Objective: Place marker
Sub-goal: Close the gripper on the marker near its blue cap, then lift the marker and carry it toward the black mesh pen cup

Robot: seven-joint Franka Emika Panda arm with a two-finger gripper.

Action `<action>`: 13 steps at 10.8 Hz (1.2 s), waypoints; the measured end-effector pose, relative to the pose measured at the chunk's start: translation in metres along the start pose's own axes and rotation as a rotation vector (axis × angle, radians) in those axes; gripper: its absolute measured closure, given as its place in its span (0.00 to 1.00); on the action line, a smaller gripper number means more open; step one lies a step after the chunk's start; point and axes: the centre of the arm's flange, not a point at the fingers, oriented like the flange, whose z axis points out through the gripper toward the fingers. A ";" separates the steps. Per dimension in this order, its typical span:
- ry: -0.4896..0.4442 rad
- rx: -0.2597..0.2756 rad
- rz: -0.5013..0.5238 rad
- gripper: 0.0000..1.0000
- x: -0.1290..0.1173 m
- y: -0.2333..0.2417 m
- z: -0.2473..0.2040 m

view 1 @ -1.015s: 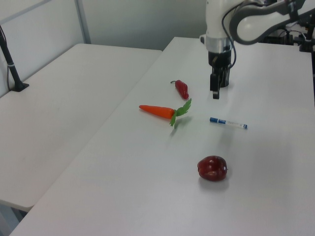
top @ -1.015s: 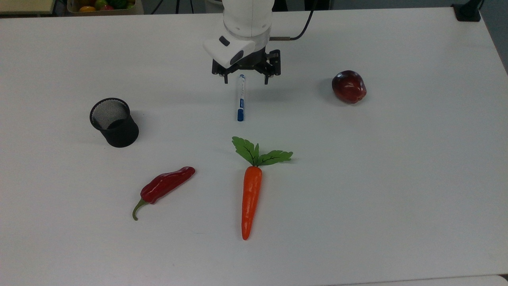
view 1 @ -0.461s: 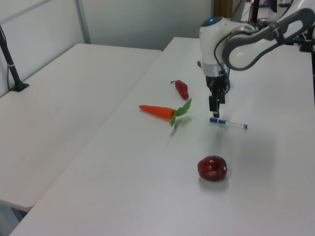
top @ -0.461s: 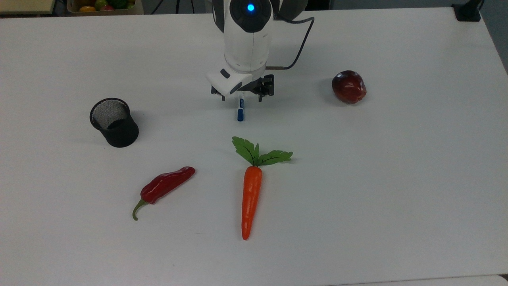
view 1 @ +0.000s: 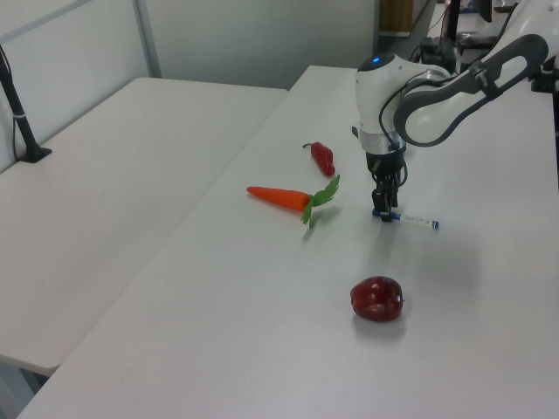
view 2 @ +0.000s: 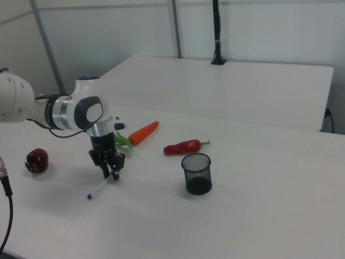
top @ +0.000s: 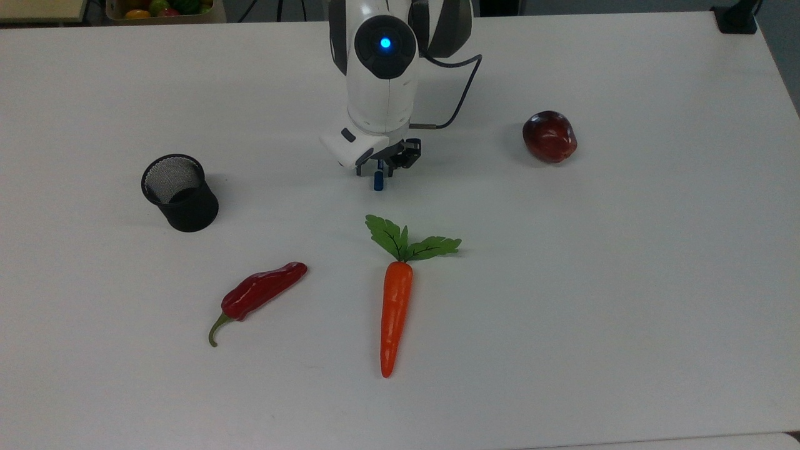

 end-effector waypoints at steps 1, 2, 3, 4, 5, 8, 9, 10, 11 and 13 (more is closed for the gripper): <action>0.000 0.000 0.002 0.63 0.000 0.000 0.000; 0.000 0.000 0.010 0.70 0.000 0.000 0.000; 0.001 0.000 0.018 0.76 0.000 0.000 0.000; 0.003 0.000 0.027 0.84 0.000 -0.001 -0.001; 0.003 0.001 0.036 0.84 0.000 -0.002 -0.001; 0.026 0.003 0.051 0.84 0.002 -0.006 -0.014; 0.024 0.002 0.053 0.84 0.002 -0.007 -0.027; 0.015 0.000 0.052 0.84 0.001 -0.009 -0.044; 0.013 -0.001 0.054 0.84 0.000 -0.011 -0.066; 0.025 -0.002 0.064 0.84 -0.002 -0.011 -0.114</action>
